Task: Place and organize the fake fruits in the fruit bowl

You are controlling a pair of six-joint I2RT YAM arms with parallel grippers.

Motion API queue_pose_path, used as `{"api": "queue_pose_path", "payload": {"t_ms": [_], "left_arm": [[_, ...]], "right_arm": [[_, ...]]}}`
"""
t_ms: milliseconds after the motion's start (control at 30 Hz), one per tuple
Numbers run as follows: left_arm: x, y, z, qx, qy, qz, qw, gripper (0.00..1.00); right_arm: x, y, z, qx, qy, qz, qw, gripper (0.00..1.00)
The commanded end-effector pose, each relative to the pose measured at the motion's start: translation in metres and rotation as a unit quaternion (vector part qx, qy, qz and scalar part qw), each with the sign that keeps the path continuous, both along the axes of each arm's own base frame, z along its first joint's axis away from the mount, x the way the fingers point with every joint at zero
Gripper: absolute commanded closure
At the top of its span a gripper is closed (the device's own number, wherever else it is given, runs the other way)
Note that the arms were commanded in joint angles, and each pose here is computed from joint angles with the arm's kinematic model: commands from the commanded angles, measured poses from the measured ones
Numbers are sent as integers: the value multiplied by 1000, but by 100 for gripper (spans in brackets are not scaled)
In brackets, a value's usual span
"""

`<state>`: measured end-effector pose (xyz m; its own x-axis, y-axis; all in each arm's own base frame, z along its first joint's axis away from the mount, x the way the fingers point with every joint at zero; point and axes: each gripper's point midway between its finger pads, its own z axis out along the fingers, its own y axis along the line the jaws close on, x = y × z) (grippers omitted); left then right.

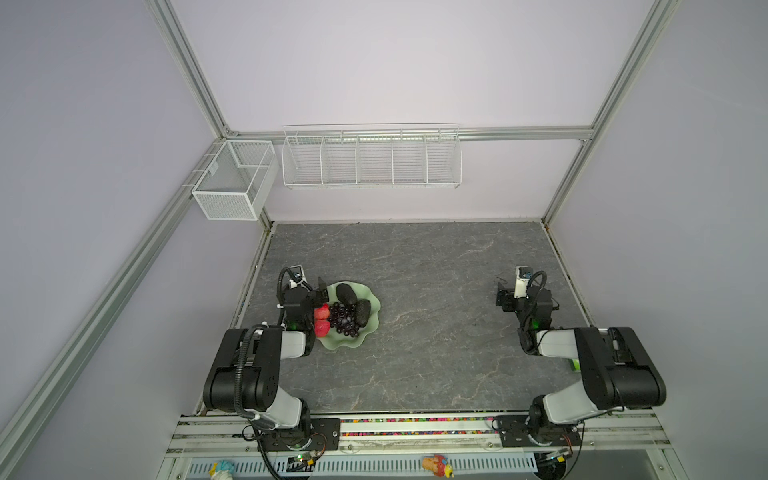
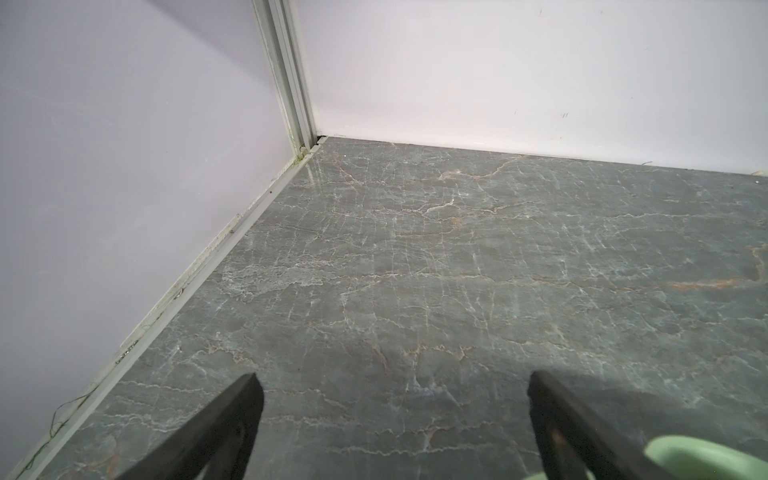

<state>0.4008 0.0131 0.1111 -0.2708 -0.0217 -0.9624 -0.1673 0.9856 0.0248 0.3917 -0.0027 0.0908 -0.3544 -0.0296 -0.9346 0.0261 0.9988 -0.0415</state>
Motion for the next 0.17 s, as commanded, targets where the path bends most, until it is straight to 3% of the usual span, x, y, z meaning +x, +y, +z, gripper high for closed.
{"api": "queue_pose_path", "payload": {"t_ms": [0,133], "left_arm": [[3,3,6,-4,-14,8,1000,1],[3,3,6,-3,-14,8,1000,1]], "right_arm": [[4,0,1,2,1,10,1000,11],[4,0,1,2,1,11,1000,11]]}}
